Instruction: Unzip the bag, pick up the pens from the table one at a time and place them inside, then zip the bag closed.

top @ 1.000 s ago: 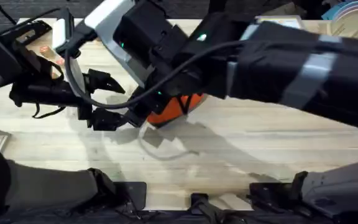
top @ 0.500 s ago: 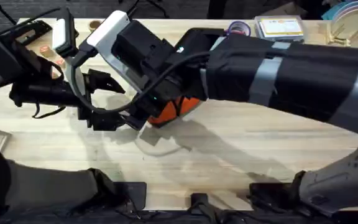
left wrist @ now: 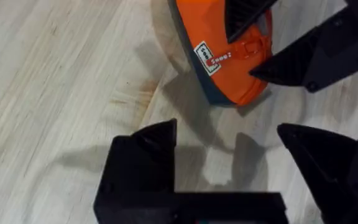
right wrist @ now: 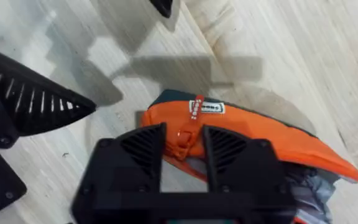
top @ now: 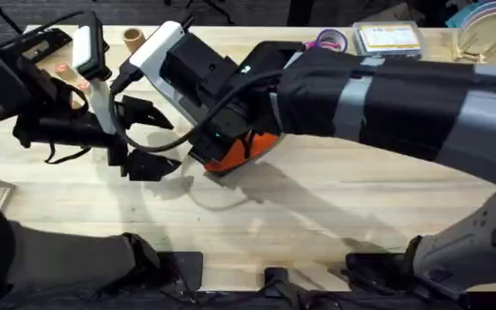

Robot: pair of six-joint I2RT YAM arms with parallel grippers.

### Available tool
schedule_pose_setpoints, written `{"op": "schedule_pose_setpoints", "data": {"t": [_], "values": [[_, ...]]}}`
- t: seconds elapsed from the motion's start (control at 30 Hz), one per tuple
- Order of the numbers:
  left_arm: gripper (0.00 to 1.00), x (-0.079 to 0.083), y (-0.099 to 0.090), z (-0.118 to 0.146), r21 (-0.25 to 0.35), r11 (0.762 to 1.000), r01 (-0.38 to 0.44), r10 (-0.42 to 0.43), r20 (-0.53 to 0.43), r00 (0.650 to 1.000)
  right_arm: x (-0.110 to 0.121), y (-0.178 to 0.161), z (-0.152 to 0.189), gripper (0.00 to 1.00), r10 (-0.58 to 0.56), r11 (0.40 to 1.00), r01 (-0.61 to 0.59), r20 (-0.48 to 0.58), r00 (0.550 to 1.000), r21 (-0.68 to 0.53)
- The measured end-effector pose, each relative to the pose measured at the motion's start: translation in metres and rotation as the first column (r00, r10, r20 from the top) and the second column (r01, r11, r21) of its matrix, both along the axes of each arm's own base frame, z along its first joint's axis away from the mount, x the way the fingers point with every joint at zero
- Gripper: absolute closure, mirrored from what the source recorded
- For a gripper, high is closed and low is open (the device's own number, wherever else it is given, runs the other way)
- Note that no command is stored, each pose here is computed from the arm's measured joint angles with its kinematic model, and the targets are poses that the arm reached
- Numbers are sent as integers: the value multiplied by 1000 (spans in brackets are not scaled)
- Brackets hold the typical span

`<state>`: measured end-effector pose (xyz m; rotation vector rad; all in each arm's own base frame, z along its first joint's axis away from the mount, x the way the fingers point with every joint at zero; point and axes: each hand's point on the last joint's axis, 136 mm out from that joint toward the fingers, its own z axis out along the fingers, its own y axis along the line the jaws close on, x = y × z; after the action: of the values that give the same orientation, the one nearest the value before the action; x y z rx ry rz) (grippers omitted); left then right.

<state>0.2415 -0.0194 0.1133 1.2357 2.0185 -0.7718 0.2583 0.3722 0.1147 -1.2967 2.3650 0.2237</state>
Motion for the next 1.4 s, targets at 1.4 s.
{"op": "schedule_pose_setpoints", "data": {"t": [1.4], "values": [[7, -1, -8, 10, -69, 997, -20, 19, -10, 1000, 6, -3, 15, 970, -57, 998, 56, 39, 998, 25]]}}
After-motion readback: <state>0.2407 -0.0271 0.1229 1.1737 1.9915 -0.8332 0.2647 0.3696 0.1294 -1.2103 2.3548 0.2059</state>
